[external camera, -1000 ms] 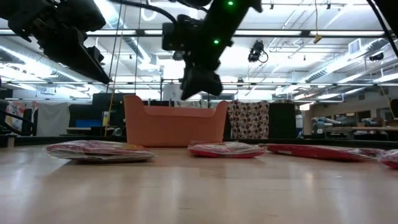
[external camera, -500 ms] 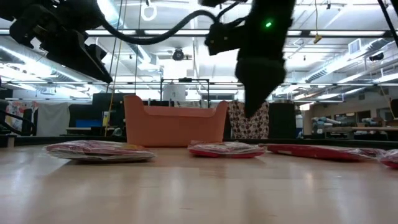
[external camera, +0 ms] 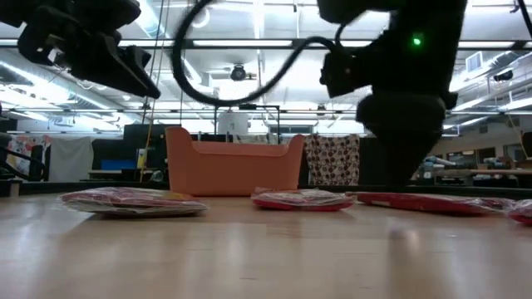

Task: Sort popcorn bags into baskets
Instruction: Put the red popcorn bag into the orange bin

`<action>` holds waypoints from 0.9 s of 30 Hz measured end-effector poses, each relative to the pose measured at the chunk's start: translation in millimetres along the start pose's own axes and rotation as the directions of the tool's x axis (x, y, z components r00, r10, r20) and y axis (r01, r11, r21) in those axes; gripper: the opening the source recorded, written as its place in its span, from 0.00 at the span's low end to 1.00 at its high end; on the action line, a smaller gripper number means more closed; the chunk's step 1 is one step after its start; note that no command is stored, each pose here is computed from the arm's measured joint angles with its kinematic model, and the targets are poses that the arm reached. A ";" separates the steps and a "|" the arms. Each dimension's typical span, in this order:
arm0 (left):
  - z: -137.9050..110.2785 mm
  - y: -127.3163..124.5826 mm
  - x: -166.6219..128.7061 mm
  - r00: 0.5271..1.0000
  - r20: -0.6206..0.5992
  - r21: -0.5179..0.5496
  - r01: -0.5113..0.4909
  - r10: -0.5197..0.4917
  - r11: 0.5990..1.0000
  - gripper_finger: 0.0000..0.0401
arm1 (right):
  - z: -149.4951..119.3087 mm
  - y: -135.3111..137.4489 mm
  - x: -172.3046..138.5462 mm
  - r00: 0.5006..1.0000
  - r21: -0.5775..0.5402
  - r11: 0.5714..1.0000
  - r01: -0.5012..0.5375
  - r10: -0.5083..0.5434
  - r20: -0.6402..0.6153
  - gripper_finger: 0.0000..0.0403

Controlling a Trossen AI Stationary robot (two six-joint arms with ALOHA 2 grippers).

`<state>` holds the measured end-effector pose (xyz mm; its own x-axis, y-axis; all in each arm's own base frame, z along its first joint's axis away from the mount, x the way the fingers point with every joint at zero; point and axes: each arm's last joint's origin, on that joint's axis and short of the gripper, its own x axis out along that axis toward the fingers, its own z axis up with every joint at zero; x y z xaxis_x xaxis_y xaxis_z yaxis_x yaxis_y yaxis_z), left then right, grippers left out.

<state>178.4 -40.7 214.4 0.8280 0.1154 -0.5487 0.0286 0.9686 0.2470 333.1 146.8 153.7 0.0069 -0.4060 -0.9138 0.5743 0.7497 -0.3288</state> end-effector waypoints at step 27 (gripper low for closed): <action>2.4 8.3 2.3 0.999 0.020 0.010 -0.039 0.039 0.999 0.35 | -9.0 -4.1 25.3 0.999 -0.141 0.989 0.047 -0.044 0.025 0.03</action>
<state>181.9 -32.9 217.1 0.8398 0.1487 -0.5221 0.0017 0.9610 0.2765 323.5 138.2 129.8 0.0019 -0.4517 -0.8921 0.4529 0.7958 -0.4020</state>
